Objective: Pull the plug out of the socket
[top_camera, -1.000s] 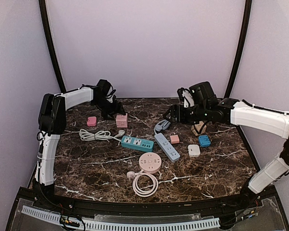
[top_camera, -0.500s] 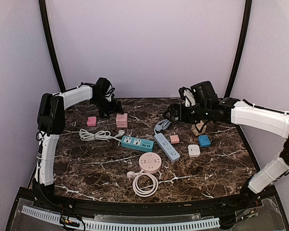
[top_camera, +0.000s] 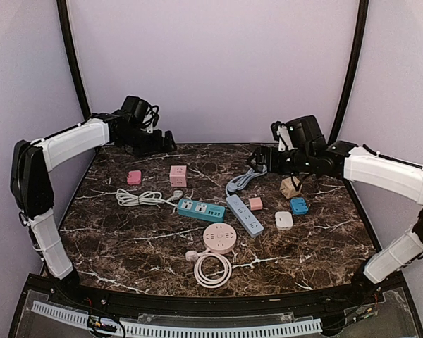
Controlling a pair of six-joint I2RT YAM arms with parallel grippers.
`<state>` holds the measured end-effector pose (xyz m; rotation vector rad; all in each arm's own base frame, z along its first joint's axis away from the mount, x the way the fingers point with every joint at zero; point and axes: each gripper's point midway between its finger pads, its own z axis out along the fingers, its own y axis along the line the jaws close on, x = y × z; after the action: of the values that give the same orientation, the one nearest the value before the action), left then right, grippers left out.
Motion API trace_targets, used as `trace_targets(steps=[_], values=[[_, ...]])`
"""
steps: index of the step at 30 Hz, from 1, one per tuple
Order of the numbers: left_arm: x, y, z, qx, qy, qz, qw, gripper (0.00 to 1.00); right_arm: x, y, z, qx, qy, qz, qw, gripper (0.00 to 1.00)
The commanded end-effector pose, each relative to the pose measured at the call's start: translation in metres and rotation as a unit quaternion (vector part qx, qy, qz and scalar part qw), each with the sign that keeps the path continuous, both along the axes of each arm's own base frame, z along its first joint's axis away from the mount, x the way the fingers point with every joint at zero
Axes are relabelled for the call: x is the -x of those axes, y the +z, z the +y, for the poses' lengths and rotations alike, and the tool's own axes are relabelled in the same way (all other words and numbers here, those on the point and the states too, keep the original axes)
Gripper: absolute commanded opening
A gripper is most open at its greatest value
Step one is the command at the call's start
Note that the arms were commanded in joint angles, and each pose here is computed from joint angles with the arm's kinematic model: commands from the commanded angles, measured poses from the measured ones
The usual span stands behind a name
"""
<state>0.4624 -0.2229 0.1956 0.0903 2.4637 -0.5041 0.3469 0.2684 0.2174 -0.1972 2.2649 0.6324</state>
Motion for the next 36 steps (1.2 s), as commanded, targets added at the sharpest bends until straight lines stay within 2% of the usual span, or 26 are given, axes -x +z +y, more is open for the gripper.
trace_targets(steps=[1, 4, 9, 15, 18, 22, 26, 30, 33, 36], values=[[0.023, 0.003, 0.002, 0.000, 0.008, -0.034, 0.999, 0.99, -0.005, 0.027, -0.026, 0.010, -0.043, -0.058, 0.997, 0.99], [0.040, 0.018, 0.007, 0.015, 0.014, -0.061, 0.998, 0.99, -0.004, 0.036, -0.043, 0.017, -0.071, -0.090, 0.993, 0.99], [0.064, 0.012, 0.029, 0.010, 0.038, -0.086, 0.995, 0.99, -0.001, 0.051, -0.081, 0.035, -0.119, -0.155, 0.980, 0.99], [0.076, 0.021, 0.063, -0.020, 0.079, -0.152, 0.985, 0.99, -0.001, 0.054, -0.135, 0.078, -0.168, -0.274, 0.944, 0.99], [0.073, 0.018, 0.089, -0.026, 0.112, -0.179, 0.977, 0.99, -0.015, 0.045, -0.187, 0.074, -0.224, -0.276, 0.932, 0.99], [0.071, 0.031, 0.112, -0.033, 0.128, -0.259, 0.957, 0.99, -0.027, 0.027, -0.242, 0.095, -0.268, -0.299, 0.911, 0.99], [0.065, 0.027, 0.138, -0.071, 0.154, -0.264, 0.949, 0.99, -0.037, -0.009, -0.291, 0.117, -0.311, -0.285, 0.899, 0.99], [0.059, 0.018, 0.165, -0.095, 0.181, -0.281, 0.938, 0.99, -0.044, -0.029, -0.301, 0.137, -0.306, -0.314, 0.888, 0.99], [0.054, 0.002, 0.194, -0.110, 0.214, -0.275, 0.931, 0.99, -0.049, -0.027, -0.286, 0.126, -0.263, -0.338, 0.895, 0.99], [0.051, -0.017, 0.216, -0.123, 0.238, -0.267, 0.926, 0.99, -0.054, -0.057, -0.266, 0.125, -0.206, -0.344, 0.907, 0.98]])
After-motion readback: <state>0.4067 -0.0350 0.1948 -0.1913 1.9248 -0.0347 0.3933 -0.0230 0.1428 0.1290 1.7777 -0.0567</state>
